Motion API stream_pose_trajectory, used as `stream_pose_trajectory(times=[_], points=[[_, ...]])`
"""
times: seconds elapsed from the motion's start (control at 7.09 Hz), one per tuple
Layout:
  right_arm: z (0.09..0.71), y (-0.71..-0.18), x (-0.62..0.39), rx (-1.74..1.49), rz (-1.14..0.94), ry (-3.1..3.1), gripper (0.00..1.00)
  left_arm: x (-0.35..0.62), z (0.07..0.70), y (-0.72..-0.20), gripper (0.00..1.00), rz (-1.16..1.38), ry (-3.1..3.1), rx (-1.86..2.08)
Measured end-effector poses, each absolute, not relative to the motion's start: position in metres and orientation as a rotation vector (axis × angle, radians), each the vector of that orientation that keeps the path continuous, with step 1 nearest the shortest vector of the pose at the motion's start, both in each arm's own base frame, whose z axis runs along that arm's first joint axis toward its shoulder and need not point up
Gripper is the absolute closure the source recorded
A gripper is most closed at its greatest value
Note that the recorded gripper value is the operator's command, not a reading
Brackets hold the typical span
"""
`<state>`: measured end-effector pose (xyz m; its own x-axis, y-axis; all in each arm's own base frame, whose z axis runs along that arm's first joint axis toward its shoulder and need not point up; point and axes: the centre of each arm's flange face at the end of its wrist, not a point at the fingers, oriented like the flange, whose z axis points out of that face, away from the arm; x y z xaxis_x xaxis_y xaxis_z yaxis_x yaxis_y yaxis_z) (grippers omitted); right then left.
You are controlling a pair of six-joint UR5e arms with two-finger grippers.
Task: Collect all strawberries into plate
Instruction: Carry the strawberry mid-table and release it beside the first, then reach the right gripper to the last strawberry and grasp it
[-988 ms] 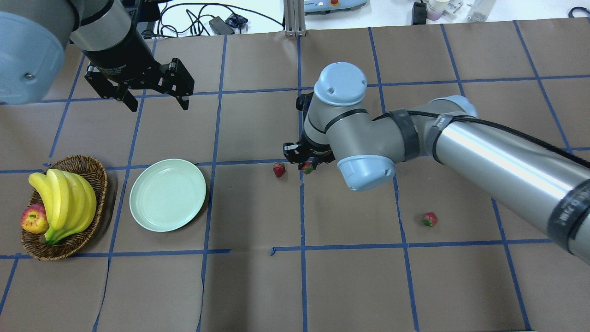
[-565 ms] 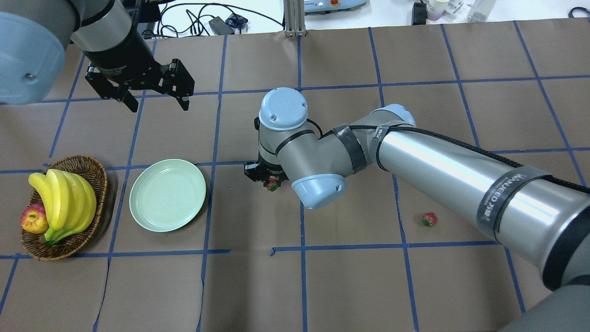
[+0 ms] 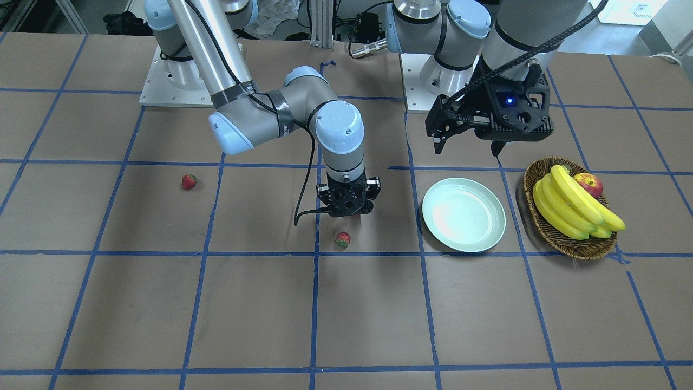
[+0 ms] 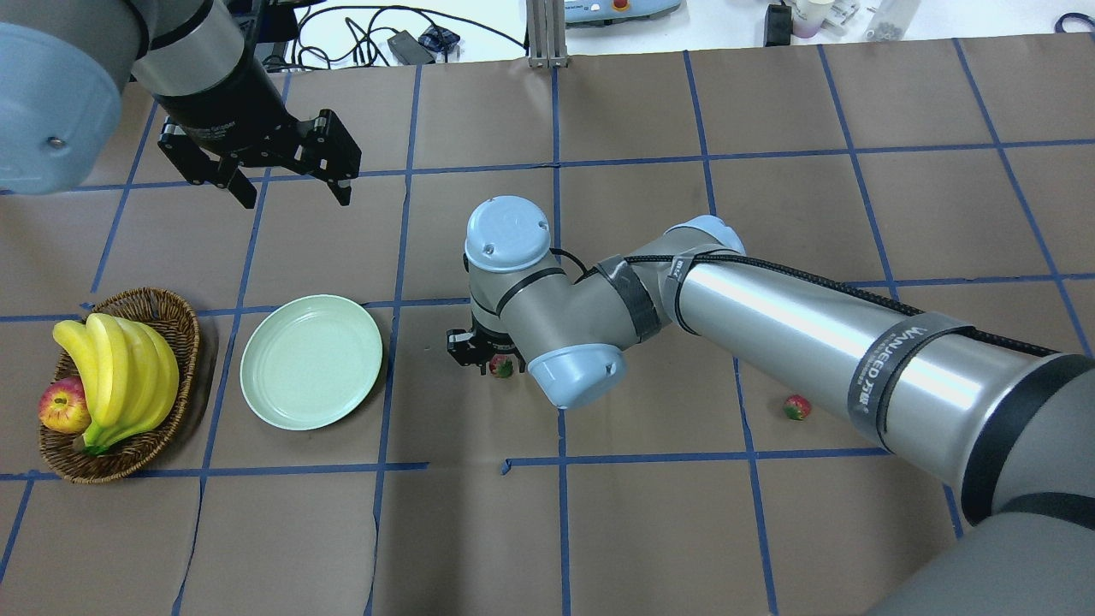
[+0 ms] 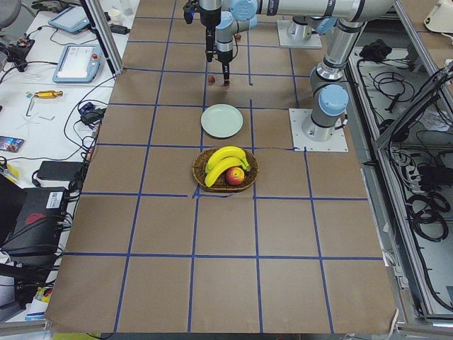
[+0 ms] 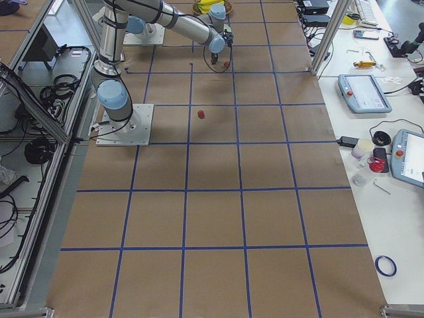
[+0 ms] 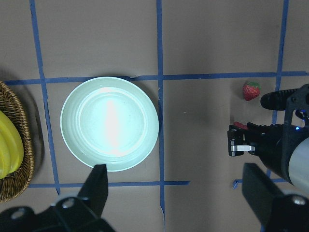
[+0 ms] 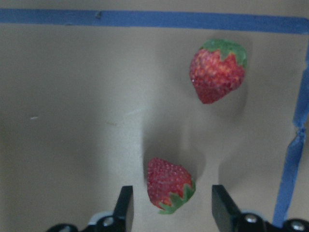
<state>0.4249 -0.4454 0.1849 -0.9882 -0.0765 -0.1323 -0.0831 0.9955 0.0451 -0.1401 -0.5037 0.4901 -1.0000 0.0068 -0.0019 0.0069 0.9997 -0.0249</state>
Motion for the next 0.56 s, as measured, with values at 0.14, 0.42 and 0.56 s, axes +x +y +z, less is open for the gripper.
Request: stream_pose_trajectory(times=[0.14,0.42,0.56], points=[[0.187,-0.444,0.424,-0.124,0.073,3.008,0.0,-0.14,0.491,-0.503,0.0,-0.04,3.14,0.011],[0.222,-0.45,0.406,-0.103,0.021,3.015,0.0,-0.14,0.492,-0.503,0.0,-0.045,3.138,0.013],[0.243,-0.459,0.38,-0.064,0.019,3.043,0.0,-0.14,0.492,-0.503,0.0,-0.047,3.138,0.013]])
